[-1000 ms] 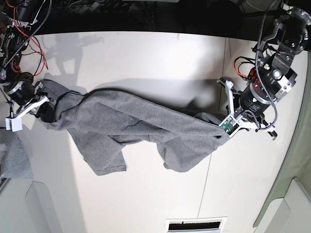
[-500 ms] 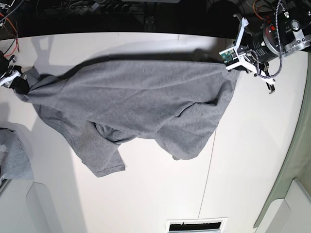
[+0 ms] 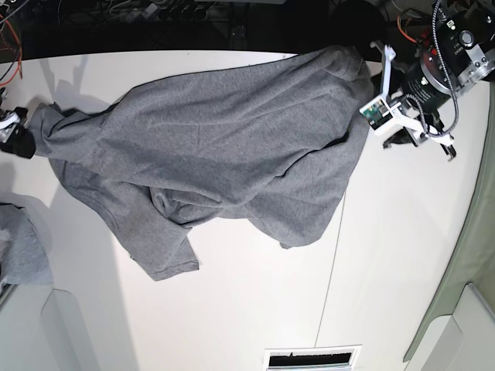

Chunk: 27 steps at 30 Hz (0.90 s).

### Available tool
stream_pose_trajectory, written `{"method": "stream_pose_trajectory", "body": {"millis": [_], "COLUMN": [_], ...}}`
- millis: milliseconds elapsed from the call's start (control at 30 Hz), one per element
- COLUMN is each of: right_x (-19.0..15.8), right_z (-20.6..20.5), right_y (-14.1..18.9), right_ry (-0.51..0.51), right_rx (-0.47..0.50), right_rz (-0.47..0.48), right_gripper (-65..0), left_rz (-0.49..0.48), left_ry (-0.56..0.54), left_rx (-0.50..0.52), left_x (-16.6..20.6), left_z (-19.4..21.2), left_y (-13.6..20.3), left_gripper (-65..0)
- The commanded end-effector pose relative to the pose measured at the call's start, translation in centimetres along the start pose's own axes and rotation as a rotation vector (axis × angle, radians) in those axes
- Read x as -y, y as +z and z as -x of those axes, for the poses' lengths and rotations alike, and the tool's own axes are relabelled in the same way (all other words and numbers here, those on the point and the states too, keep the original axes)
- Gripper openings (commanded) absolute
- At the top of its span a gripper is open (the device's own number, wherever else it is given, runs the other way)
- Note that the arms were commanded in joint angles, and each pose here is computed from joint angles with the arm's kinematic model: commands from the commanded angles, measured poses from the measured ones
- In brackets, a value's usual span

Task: Layout the t-shirt on the table in an organized manner, then fold the t-shirt properly
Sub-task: 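Drag the shirt edge with both grippers to spread it flat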

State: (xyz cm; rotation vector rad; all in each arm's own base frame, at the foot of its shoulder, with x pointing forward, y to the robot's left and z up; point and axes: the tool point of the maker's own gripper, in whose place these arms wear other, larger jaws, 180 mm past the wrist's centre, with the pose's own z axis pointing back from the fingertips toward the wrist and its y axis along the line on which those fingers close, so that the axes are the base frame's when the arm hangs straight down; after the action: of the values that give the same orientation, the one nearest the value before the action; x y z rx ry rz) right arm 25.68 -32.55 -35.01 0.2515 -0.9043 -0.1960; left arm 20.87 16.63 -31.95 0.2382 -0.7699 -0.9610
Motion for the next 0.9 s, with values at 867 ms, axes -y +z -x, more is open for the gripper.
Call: {"method": "stream_pose_trajectory", "body": {"millis": [867], "right_x": [-8.9], "right_z": [-2.5], "right_y": [-19.5], "right_ry": [0.137], "right_rx": [-0.084], "right_rz": [-0.089], "right_gripper": [-37.1], "left_rz": [0.159], "left_ry": [0.709], "left_rx": [0.016], "left_x": [-4.8], "left_z": [-0.9], "left_y": [-21.3], "left_gripper": [-38.5]}}
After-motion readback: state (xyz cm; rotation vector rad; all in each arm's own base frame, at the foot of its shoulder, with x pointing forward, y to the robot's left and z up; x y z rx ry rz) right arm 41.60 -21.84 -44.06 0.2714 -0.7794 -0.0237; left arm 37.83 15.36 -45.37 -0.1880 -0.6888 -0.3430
